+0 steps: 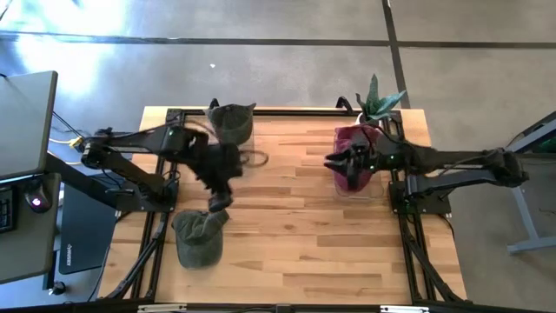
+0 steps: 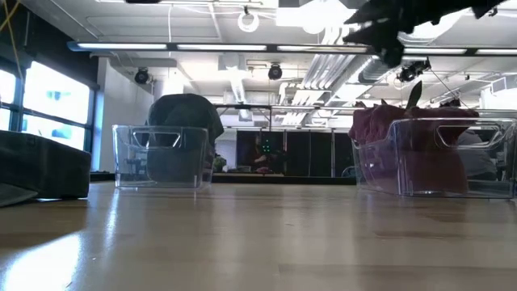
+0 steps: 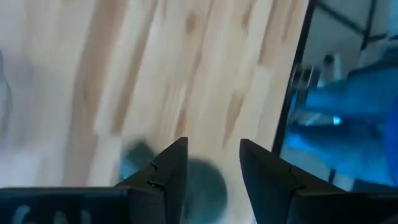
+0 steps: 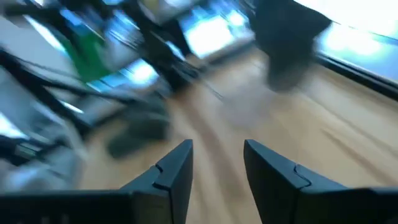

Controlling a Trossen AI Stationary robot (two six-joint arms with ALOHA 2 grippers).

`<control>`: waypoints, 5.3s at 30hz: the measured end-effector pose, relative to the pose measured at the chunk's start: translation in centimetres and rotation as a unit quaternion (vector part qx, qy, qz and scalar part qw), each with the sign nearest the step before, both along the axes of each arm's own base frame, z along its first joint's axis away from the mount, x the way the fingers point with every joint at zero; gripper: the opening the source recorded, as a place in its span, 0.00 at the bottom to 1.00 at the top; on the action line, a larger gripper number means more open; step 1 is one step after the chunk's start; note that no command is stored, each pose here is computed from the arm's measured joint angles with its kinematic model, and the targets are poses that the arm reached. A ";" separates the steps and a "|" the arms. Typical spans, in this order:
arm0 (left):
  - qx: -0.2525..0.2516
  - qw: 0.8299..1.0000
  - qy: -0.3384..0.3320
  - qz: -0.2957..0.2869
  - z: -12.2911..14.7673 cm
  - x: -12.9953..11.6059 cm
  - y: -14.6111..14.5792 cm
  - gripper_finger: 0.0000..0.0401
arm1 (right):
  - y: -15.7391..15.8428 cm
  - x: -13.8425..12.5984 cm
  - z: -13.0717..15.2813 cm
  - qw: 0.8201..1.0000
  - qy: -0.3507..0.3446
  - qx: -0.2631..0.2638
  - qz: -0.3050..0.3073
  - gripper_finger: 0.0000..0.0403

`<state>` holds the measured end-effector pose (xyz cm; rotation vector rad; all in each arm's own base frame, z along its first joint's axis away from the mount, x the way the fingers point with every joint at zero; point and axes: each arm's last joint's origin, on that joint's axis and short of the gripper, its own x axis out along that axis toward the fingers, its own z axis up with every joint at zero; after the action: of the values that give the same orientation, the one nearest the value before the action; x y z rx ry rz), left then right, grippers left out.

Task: Pick & Place hat
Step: Put the green cap into the left transparent bin

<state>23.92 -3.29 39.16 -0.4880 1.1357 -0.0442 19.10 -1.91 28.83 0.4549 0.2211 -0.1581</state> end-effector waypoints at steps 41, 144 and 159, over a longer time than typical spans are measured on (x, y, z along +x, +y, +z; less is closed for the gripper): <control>0.056 0.968 -0.192 -0.154 -15.6 2.1 -11.2 0.07 | 2.7 4.8 4.2 0.993 -0.011 -0.109 0.039 0.33; 0.319 0.914 0.023 0.250 -5.4 5.1 -10.2 0.00 | 2.3 1.1 4.5 0.985 0.058 -0.163 0.030 0.33; 0.103 0.886 -0.108 0.440 -0.5 -1.1 -3.0 0.00 | 2.9 0.1 5.2 0.995 0.022 0.005 0.094 0.34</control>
<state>22.78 -6.25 38.69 -0.7479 0.6083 0.7906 19.23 1.00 33.99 0.4382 0.3061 0.0176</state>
